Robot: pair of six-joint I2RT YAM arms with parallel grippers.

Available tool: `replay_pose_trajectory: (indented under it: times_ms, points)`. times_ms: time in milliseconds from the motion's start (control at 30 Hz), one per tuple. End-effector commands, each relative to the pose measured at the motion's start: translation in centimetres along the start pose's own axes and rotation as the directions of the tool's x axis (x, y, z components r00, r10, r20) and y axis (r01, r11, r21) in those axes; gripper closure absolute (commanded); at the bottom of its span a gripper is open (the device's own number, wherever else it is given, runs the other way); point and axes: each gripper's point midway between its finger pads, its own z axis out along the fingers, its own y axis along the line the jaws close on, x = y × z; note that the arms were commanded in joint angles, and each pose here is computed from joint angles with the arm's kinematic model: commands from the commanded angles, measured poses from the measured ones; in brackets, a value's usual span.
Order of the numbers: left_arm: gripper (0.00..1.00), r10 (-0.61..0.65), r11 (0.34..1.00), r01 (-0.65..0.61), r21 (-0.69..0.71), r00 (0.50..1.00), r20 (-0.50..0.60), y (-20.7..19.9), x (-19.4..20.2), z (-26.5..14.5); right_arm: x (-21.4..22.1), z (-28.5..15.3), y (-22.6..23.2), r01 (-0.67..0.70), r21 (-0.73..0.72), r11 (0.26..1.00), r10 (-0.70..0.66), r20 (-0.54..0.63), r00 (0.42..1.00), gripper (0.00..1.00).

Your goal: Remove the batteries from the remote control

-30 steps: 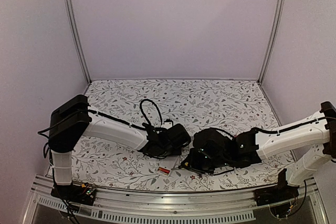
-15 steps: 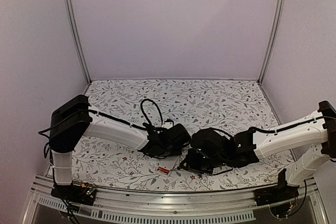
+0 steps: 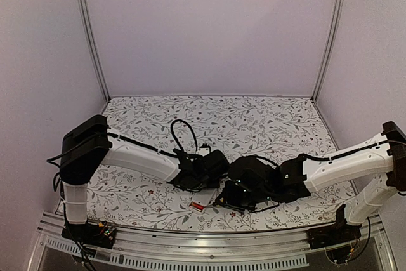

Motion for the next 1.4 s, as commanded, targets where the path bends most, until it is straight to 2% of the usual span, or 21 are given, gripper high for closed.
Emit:
replay_pose_trajectory:
  times_ms: [0, 300, 767, 1033, 1100, 1367]
  points:
    - [0.59, 0.147, 0.966, -0.201, -0.164, 0.945, -0.292, 6.3, 9.2, 1.8, 0.4, 0.6, 0.2, 0.015, 0.007, 1.0, -0.015, -0.023, 1.0, 1.0]
    - [0.59, 0.143, 0.966, -0.199, -0.166, 0.944, -0.298, 6.4, 9.4, 1.8, 0.3, 1.0, 0.7, 0.017, -0.009, 1.0, -0.017, -0.019, 1.0, 1.0]
    - [0.6, 0.139, 0.966, -0.196, -0.169, 0.943, -0.303, 6.5, 9.7, 1.9, -2.1, 0.5, 3.9, -0.004, -0.207, 0.978, 0.024, 0.092, 0.995, 1.0]
    - [0.6, 0.153, 0.965, -0.208, -0.163, 0.943, -0.297, 6.4, 9.4, 1.8, -2.3, 0.2, 2.2, 0.01, -0.126, 0.992, 0.005, 0.117, 0.993, 1.0]
    - [0.6, 0.169, 0.966, -0.217, -0.141, 0.942, -0.289, 5.8, 9.2, 1.8, -2.0, 0.1, 1.0, 0.022, -0.083, 0.996, -0.013, 0.109, 0.994, 1.0]
    - [0.6, 0.22, 0.972, -0.235, -0.034, 0.945, -0.242, 2.7, 8.3, 1.1, -1.2, -0.5, 0.0, 0.137, -0.056, 0.989, -0.134, 0.056, 0.989, 1.0]
